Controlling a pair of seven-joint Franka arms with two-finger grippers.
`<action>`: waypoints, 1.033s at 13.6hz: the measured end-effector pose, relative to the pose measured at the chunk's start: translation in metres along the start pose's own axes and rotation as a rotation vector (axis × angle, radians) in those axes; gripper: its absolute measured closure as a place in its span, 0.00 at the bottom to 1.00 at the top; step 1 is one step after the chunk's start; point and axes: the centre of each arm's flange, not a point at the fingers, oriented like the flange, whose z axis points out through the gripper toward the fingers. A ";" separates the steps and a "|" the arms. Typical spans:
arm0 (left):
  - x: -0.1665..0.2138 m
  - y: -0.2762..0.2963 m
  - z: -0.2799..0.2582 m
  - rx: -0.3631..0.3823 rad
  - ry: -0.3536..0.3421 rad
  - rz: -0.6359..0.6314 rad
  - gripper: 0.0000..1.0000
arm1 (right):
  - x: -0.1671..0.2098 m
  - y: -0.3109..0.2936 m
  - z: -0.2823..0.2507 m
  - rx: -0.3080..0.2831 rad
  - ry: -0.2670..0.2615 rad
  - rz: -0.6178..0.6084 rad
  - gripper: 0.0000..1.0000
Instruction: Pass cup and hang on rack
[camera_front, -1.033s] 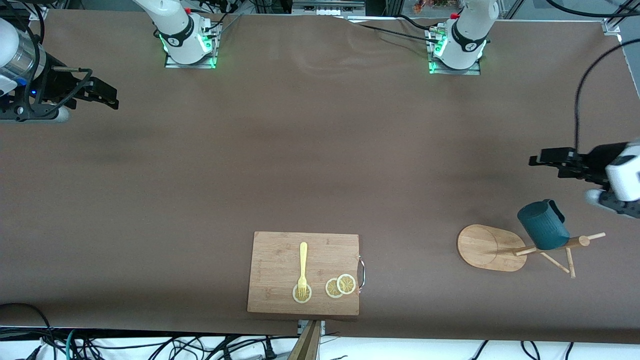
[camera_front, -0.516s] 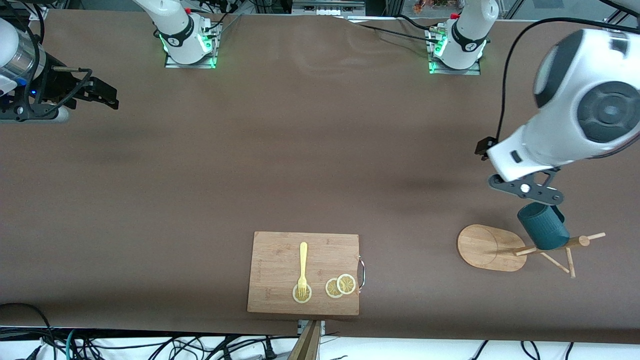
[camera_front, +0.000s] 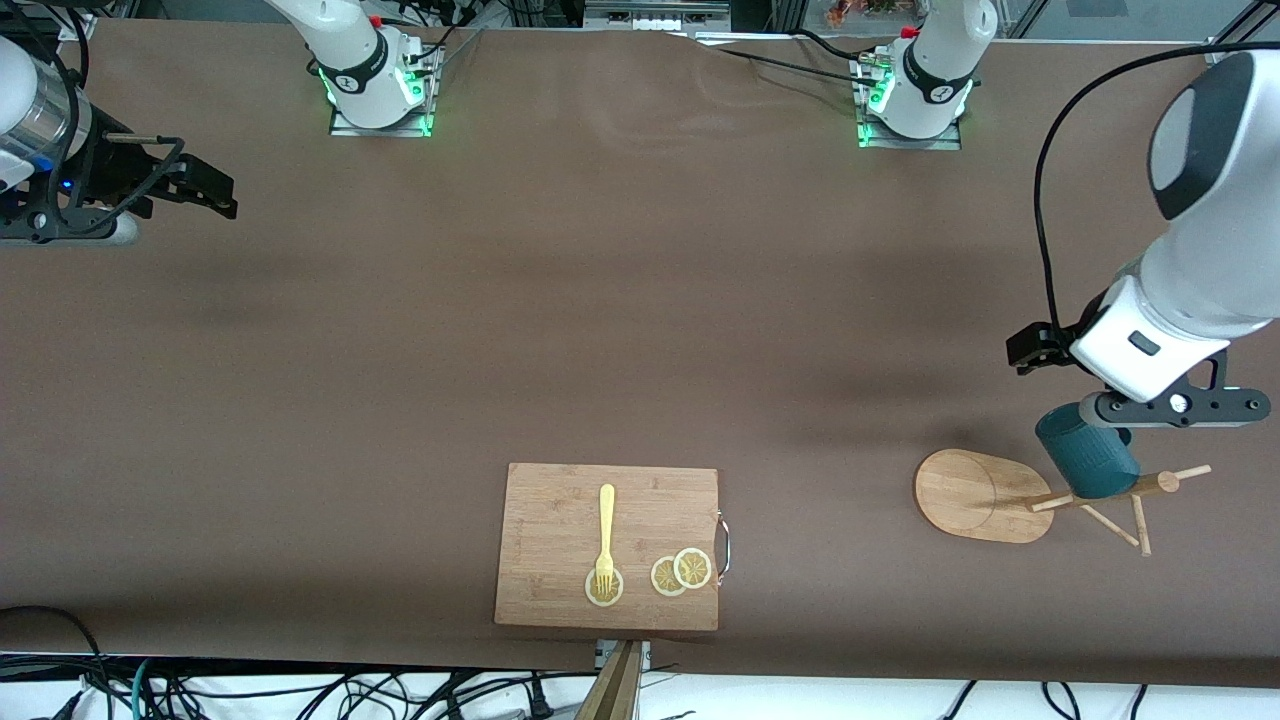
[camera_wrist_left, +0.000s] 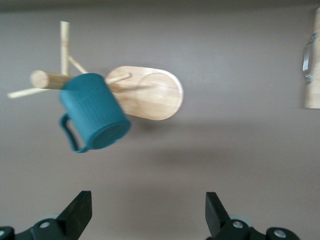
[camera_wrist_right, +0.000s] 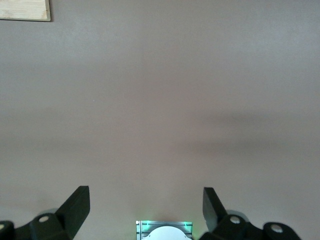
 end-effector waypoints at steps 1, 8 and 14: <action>0.000 -0.007 0.002 -0.021 0.010 -0.023 0.00 | 0.000 0.000 0.000 0.000 0.000 0.000 0.00; -0.058 -0.009 -0.003 -0.006 0.084 -0.047 0.00 | 0.000 0.000 0.000 0.000 0.000 0.000 0.00; -0.077 -0.025 0.008 -0.013 0.045 -0.045 0.00 | 0.000 0.000 0.000 0.000 0.000 0.000 0.00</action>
